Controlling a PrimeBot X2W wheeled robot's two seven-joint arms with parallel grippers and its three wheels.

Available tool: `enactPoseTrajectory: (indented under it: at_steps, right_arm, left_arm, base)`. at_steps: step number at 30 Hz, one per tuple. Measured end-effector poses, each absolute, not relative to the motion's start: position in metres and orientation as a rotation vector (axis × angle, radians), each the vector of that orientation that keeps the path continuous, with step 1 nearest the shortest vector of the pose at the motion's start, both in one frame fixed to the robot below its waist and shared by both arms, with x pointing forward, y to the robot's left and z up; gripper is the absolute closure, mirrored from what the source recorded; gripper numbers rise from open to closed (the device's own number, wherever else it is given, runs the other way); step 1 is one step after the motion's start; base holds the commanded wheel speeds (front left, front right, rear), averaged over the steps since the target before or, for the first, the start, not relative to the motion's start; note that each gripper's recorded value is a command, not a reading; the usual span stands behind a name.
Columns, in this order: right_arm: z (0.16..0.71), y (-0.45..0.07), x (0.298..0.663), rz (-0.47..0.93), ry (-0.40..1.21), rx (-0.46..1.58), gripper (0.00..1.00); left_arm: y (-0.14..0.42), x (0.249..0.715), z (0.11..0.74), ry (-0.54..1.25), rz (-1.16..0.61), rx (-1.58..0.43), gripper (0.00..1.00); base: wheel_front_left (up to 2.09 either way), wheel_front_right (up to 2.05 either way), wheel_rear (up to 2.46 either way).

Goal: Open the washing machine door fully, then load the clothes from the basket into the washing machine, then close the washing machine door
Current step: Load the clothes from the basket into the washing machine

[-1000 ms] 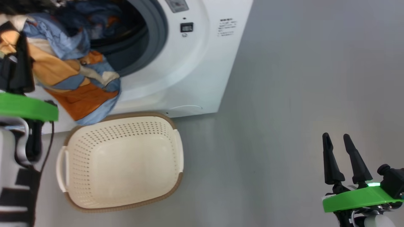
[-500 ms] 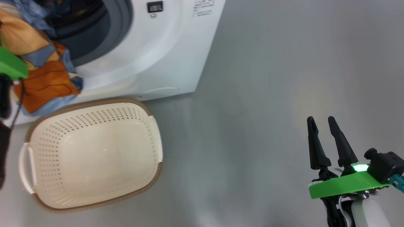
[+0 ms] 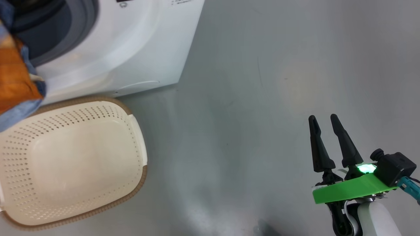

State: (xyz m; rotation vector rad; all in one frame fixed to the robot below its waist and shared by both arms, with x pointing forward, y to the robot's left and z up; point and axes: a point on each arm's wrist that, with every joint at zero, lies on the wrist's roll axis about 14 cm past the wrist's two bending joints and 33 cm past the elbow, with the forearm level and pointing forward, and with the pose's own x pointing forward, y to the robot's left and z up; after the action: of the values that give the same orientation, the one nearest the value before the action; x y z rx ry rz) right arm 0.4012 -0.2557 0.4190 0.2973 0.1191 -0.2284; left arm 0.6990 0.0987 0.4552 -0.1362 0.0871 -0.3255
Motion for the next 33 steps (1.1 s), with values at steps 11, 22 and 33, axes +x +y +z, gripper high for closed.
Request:
enactPoseTrajectory:
  at_steps: [11,22,33]
  right_arm:
    - [0.407,-0.255,0.408,-0.233,0.143,0.310,0.00]
    - [0.411,-0.251,0.416,-0.215,0.124,0.319,0.00]
    - [0.412,-0.244,0.421,-0.194,0.119,0.331,0.00]
  left_arm:
    - [0.111,0.728,0.554,-0.276,-0.287,-0.168,1.00]
    - [0.118,0.716,0.484,-0.098,-0.235,-0.166,0.00]
    - [0.116,0.701,0.464,-0.032,-0.238,-0.201,0.00]
  base:
    - [0.00,0.00,0.00]
    - [0.00,0.00,0.00]
    - [0.00,0.00,0.00]
